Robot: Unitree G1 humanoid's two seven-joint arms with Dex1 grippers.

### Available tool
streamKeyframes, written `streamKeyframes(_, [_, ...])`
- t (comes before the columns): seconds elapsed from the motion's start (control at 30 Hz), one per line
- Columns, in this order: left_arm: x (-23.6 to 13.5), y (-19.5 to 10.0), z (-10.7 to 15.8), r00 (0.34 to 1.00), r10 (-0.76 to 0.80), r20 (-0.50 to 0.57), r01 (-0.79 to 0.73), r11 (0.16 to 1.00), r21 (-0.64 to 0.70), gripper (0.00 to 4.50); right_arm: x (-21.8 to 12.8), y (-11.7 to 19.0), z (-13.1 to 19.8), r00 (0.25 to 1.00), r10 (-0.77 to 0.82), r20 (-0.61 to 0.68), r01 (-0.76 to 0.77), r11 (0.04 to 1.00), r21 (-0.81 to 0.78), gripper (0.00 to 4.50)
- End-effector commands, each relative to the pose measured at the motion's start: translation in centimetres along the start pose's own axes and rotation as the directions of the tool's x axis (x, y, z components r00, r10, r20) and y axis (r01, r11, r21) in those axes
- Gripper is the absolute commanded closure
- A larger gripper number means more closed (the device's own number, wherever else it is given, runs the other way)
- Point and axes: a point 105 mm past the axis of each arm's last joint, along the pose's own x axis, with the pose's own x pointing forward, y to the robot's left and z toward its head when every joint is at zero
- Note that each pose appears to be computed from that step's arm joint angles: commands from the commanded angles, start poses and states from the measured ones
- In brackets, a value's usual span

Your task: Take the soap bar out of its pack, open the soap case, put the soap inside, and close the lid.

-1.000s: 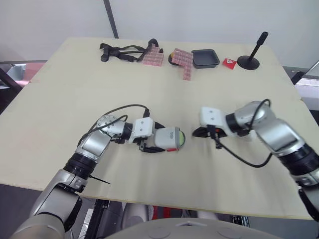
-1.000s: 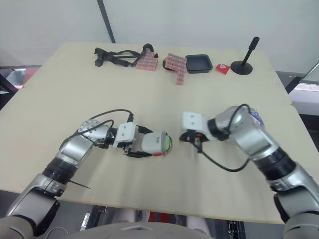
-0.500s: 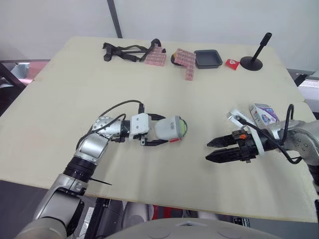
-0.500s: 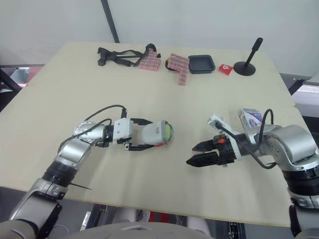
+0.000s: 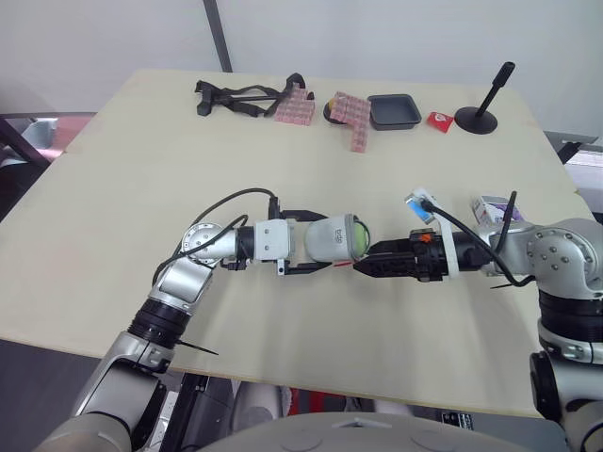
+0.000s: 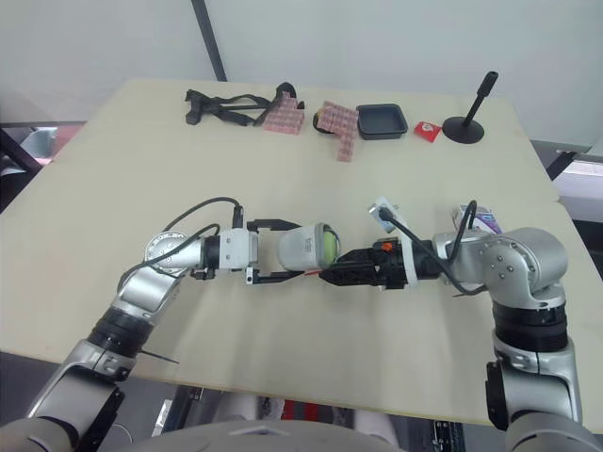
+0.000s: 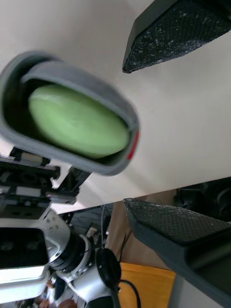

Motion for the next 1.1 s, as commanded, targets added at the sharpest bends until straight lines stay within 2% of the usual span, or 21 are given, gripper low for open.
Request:
streamKeyframes(0.03, [0.1, 0.6, 1.1, 0.999, 0.017, 0.030, -0.019, 0.998, 0.064, 1.03, 0.1, 0.5, 0.9, 1.000, 0.016, 0.021, -0.015, 1.000, -0.015, 0.02])
streamKeyframes(1.1, [0.9, 0.8, 1.4, 0.999, 0.035, 0.033, -0.037, 0.996, 0.084, 1.03, 1.6, -1.0, 1.2, 0.998, -0.001, 0.062, -0.008, 0.991, 0.131, 0.02])
